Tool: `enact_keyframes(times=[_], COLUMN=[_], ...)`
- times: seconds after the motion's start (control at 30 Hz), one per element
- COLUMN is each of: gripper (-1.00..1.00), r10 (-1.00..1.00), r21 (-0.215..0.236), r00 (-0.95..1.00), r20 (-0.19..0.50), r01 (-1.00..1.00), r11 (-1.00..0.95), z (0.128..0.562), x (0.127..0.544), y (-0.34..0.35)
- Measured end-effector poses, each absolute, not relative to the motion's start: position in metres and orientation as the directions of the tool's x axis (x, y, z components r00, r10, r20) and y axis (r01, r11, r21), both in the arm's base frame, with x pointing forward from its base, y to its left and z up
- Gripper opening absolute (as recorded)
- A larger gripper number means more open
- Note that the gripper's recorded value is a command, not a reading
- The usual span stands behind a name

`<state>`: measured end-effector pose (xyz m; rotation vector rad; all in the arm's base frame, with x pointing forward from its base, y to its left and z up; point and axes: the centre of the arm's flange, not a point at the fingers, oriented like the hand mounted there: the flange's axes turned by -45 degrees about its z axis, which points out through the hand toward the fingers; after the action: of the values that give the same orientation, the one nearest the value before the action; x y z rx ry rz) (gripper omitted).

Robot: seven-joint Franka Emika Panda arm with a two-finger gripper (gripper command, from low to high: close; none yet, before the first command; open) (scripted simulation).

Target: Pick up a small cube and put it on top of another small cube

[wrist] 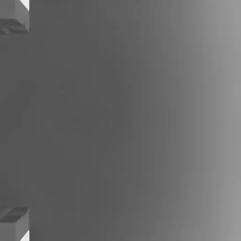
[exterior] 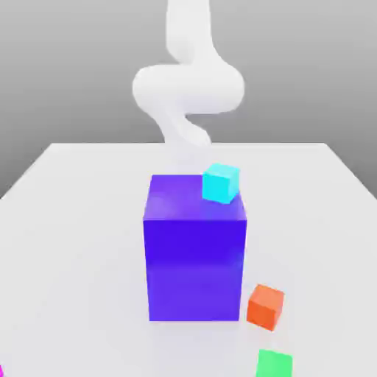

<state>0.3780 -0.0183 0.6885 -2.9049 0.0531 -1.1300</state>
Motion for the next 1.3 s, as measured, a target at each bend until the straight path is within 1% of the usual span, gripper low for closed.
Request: enact_keyframes(times=[0.13,0.3,0.43,0.57,0.7,0.83,0.97,1.1,1.17,1.23,1.27,1.3], gripper=[0.00,0.00,0.00,0.00,0.00,0.00,0.00,0.00,0.00,0.00,-1.00,-1.00], r10=[-0.085,-0.142,-0.188,-0.239,-0.289,-0.324,-0.364,-0.402,-0.411,-0.413,-0.413,-0.413], r21=[-0.071,-0.103,-0.118,-0.122,-0.113,-0.093,-0.061,-0.018,-0.004,0.000,0.000,0.000], r00=[0.795,0.852,0.885,0.908,0.920,0.928,0.925,0.915,0.912,0.911,0.911,0.911], r20=[0.600,0.505,0.426,0.346,0.265,0.185,0.106,0.029,0.008,0.002,0.001,0.001], r01=[-0.053,-0.103,-0.152,-0.209,-0.268,-0.312,-0.360,-0.401,-0.411,-0.413,-0.413,-0.413], r11=[-0.996,-0.989,-0.981,-0.970,-0.957,-0.945,-0.931,-0.916,-0.912,-0.911,-0.911,-0.911], z=[0.646,0.585,0.529,0.470,0.407,0.343,0.278,0.215,0.184,0.151,0.137,0.137], x=[0.426,0.475,0.504,0.524,0.534,0.537,0.529,0.510,0.505,0.503,0.502,0.502], y=[-0.051,-0.093,-0.128,-0.168,-0.207,-0.240,-0.275,-0.310,-0.319,-0.322,-0.322,-0.322])
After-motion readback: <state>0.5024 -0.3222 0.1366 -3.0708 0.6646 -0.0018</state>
